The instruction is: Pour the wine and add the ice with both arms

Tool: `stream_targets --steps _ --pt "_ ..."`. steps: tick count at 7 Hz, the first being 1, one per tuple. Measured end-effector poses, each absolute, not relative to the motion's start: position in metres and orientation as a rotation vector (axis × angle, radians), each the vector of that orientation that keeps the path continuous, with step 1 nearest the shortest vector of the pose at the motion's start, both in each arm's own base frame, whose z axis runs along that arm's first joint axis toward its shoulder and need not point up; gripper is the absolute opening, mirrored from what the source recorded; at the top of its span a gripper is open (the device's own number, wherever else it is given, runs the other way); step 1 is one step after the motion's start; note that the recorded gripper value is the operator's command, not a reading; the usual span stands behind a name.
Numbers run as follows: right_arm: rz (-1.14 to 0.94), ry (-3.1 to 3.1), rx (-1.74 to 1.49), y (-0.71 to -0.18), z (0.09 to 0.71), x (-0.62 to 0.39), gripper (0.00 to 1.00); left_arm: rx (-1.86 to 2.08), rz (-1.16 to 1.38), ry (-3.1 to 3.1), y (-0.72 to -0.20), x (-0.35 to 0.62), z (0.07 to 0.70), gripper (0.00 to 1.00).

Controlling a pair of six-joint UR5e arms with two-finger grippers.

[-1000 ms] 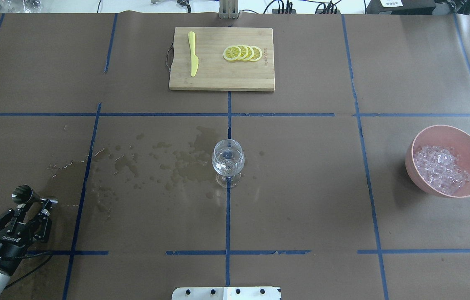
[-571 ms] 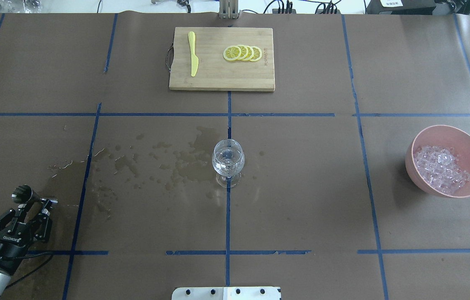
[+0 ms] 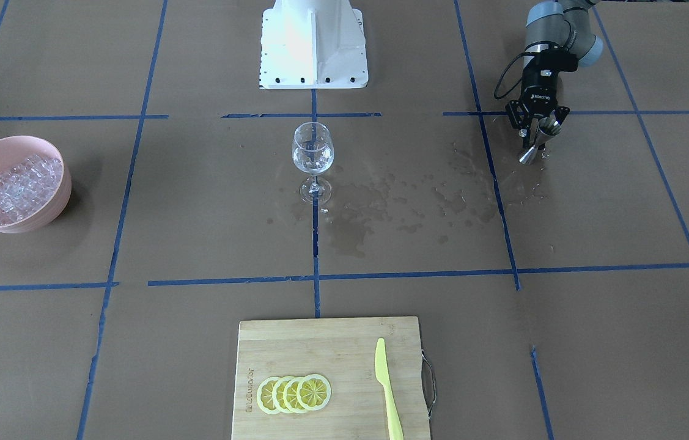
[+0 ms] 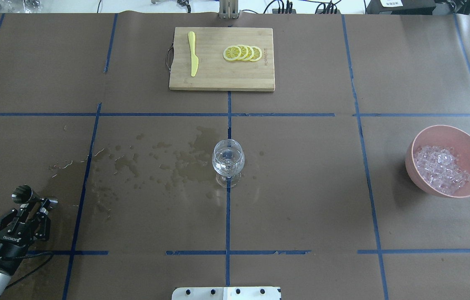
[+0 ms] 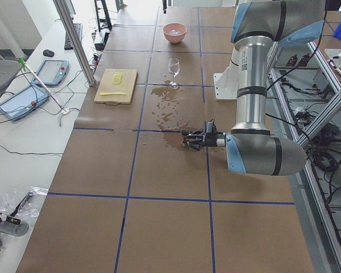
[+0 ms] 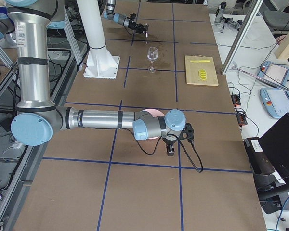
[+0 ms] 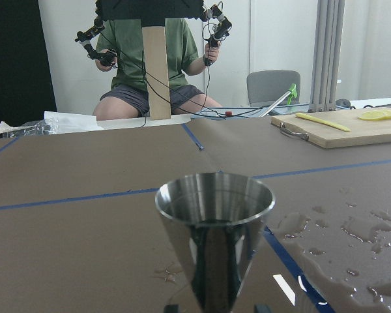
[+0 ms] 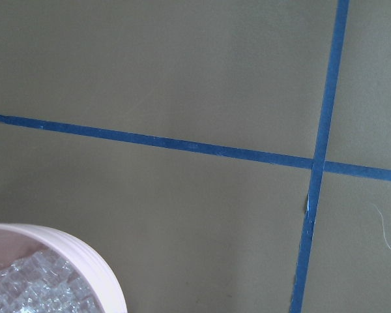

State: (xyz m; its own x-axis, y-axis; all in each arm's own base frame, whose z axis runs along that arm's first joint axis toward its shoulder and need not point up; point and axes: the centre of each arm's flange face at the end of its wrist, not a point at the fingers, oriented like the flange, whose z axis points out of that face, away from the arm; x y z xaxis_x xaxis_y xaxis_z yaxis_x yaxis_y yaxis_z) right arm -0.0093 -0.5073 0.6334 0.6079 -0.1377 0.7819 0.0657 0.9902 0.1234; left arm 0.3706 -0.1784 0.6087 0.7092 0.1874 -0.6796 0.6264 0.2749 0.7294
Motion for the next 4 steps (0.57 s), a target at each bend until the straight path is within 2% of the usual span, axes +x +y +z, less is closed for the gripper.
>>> stream_targets --steps 4 --pt "-0.116 -0.91 0.08 -0.5071 0.6365 -0.009 1.0 1.284 -0.361 0.793 -0.1804 0.3657 0.6081 0.0"
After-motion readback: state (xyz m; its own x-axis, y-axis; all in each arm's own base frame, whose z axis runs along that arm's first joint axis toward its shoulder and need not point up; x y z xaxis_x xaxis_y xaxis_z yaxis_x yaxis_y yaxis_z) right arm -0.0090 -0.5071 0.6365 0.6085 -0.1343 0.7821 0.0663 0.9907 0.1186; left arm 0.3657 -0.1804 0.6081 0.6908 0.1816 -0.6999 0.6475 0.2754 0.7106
